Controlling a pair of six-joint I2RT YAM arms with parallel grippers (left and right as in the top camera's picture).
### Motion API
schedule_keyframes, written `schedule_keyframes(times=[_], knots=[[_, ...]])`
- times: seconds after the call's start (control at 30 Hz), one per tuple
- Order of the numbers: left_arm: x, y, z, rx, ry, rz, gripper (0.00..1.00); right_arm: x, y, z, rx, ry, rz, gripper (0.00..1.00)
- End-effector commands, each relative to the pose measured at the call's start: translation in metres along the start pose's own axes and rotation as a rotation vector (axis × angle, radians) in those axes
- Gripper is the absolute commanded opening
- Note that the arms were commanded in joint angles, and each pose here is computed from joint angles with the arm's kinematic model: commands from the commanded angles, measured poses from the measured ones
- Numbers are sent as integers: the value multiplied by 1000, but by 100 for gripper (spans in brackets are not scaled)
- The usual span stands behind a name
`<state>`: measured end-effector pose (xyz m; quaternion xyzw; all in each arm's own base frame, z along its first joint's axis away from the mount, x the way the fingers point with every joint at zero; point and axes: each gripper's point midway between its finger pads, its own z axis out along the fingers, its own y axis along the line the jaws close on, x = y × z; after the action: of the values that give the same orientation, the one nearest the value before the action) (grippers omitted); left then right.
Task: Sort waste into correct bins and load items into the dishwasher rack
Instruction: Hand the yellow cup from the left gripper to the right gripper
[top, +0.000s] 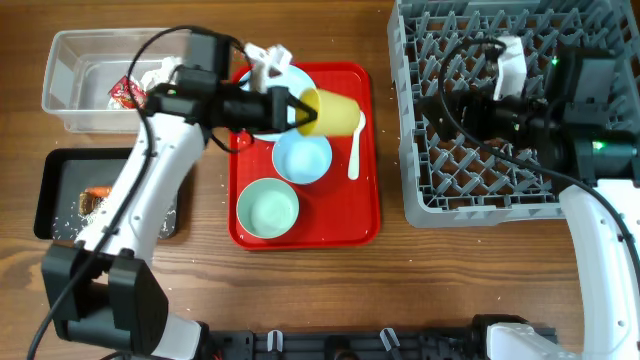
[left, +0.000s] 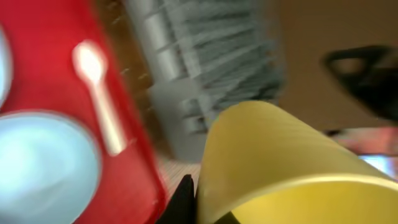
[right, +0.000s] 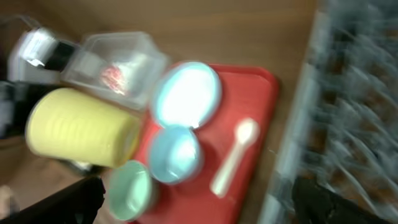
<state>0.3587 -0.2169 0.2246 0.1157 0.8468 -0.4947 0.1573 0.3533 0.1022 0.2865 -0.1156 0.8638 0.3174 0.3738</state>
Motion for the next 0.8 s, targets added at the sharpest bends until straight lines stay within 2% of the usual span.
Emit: schedule_keyframes(times=[0.0,0.33,0.53,0.77], knots=[[-2,-60,-24,356,26,83,4,-9,59,12,-352,-6,-66,100],[-2,-67,-25,390,29,105,4,-3,125,49,-588,33,-177,99],[-3,-71,-27,414,28,125,4,7,141,59,-628,66,-195,93],[-6,-77,-29,441,23,150,4,12,143,65,-637,87,-184,77]])
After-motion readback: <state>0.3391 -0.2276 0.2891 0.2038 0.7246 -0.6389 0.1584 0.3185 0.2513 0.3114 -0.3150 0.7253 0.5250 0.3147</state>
